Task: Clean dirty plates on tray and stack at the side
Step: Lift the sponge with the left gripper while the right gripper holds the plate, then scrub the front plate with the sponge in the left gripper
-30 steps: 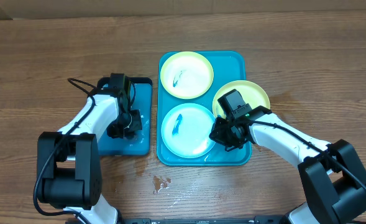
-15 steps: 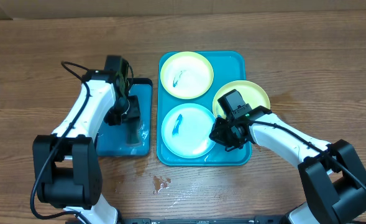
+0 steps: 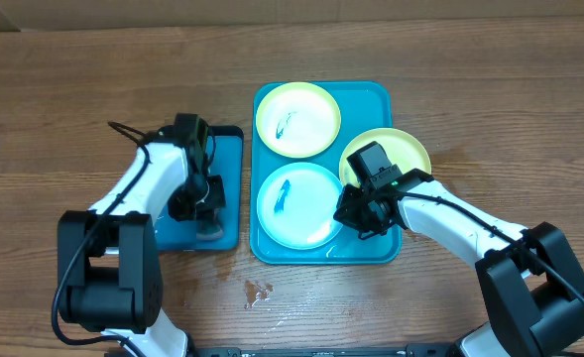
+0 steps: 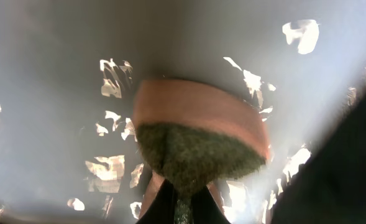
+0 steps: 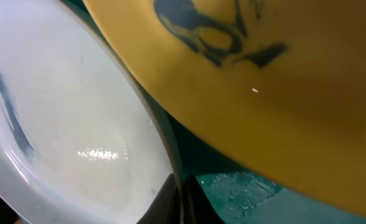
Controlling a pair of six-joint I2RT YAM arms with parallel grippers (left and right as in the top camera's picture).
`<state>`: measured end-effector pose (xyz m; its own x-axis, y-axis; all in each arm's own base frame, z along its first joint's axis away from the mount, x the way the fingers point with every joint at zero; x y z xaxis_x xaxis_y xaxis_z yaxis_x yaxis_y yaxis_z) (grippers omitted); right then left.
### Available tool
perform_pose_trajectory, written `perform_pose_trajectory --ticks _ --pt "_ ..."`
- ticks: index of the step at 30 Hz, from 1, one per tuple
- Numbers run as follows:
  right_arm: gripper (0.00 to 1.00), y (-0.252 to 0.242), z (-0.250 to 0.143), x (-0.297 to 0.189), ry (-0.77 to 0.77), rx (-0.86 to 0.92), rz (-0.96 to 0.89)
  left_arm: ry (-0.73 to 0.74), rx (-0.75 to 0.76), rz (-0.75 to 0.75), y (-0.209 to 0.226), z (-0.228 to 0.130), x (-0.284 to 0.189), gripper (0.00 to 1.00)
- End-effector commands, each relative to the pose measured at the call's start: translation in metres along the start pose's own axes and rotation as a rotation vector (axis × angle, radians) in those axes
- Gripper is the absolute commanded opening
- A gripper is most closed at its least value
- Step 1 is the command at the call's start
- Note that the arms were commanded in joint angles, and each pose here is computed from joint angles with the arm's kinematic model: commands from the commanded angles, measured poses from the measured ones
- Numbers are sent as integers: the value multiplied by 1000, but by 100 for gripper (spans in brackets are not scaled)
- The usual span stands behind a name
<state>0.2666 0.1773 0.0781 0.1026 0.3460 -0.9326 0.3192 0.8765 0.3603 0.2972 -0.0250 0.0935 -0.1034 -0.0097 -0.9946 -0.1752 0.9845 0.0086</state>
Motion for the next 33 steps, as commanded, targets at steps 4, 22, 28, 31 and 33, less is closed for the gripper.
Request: perform_pose_trajectory --ticks 4,22,28,31,33 --pt "4 1 3 0 -25 89 -8 -154 23 -40 -18 37 -85 4" --pt "4 18 -27 9 -10 -6 -31 -257 241 -238 -138 20 -72 4" --pt "4 18 -26 9 -11 -2 -31 -157 268 -197 -147 5 -11 4" --pt "4 14 -27 9 -15 44 -52 -88 274 -153 -144 3 12 4" --pt "4 7 -26 8 -34 103 -102 -67 265 -115 -139 4 22 4"
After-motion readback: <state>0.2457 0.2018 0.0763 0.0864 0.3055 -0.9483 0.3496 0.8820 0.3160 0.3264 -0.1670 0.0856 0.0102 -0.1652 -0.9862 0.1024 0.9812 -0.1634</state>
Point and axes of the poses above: each gripper's point midway between its finger pads, its own x axis out along the fingers, its own y axis along the line the jaws close on, z = x × y, the point moved 7 cm from there along -x, back along the fingers, and after that the axes turned 2 degrees about x, right-handed, at the moved point
